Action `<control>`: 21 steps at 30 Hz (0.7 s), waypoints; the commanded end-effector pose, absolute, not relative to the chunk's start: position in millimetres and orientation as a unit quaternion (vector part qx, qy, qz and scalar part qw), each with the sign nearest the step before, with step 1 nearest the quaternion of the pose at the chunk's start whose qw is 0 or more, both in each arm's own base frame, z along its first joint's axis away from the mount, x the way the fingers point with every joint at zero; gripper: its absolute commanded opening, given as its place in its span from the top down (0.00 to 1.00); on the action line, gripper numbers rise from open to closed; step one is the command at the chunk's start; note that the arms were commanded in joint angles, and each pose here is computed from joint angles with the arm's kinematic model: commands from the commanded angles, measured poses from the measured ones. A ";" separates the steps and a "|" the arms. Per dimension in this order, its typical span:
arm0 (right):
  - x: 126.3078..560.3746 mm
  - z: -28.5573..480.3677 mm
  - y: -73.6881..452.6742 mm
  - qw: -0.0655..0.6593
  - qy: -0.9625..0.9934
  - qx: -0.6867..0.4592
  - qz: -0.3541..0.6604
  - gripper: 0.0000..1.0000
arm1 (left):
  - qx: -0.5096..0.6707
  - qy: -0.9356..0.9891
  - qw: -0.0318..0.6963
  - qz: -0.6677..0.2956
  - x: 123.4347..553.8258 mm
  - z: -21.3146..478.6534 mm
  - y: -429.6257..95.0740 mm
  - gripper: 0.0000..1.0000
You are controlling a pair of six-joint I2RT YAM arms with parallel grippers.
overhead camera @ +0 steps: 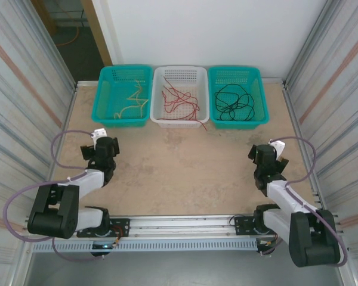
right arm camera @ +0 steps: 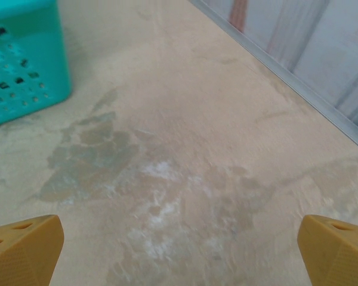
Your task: Untangle the cables
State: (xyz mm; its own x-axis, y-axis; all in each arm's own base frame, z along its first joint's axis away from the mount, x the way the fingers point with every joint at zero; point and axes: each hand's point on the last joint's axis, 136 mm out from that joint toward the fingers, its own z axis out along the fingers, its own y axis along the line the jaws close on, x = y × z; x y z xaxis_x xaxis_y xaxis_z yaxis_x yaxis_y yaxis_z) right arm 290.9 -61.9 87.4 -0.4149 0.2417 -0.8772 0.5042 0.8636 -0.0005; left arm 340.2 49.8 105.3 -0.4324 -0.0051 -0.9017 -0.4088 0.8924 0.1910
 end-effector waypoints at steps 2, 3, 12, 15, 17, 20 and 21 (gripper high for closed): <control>333.1 117.9 -42.5 0.569 0.803 0.150 -0.093 0.01 | -0.122 0.781 0.595 0.145 357.7 122.9 43.5 0.01; 340.2 119.1 -38.0 0.579 0.800 0.138 -0.082 0.01 | -0.120 0.776 0.602 0.144 360.5 121.4 44.5 0.01; 383.0 92.0 -23.7 0.601 0.796 0.069 -0.035 0.01 | -0.011 0.817 0.572 0.072 390.0 98.5 4.6 0.01; 394.1 83.5 -22.1 0.559 0.826 0.067 -0.020 0.01 | -0.025 0.819 0.570 0.064 392.8 96.1 12.4 0.01; 393.1 80.7 -23.6 0.544 0.836 0.071 0.005 0.01 | -0.024 0.823 0.564 0.064 391.6 92.8 12.8 0.01; 393.5 81.0 -23.1 0.545 0.835 0.070 -0.001 0.01 | -0.023 0.826 0.560 0.062 390.6 93.3 11.8 0.01; 394.1 81.6 -23.1 0.549 0.833 0.069 -0.002 0.01 | -0.023 0.823 0.564 0.064 391.2 93.8 12.2 0.01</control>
State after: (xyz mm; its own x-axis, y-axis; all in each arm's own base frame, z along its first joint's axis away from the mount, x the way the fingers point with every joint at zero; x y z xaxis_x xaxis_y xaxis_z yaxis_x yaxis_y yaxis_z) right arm 392.6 -29.5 80.6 -0.3819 0.1295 -0.9151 0.1580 0.9847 0.0734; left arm 385.4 15.4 82.7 -0.3924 0.0374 -0.9190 -0.1256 0.9876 0.0939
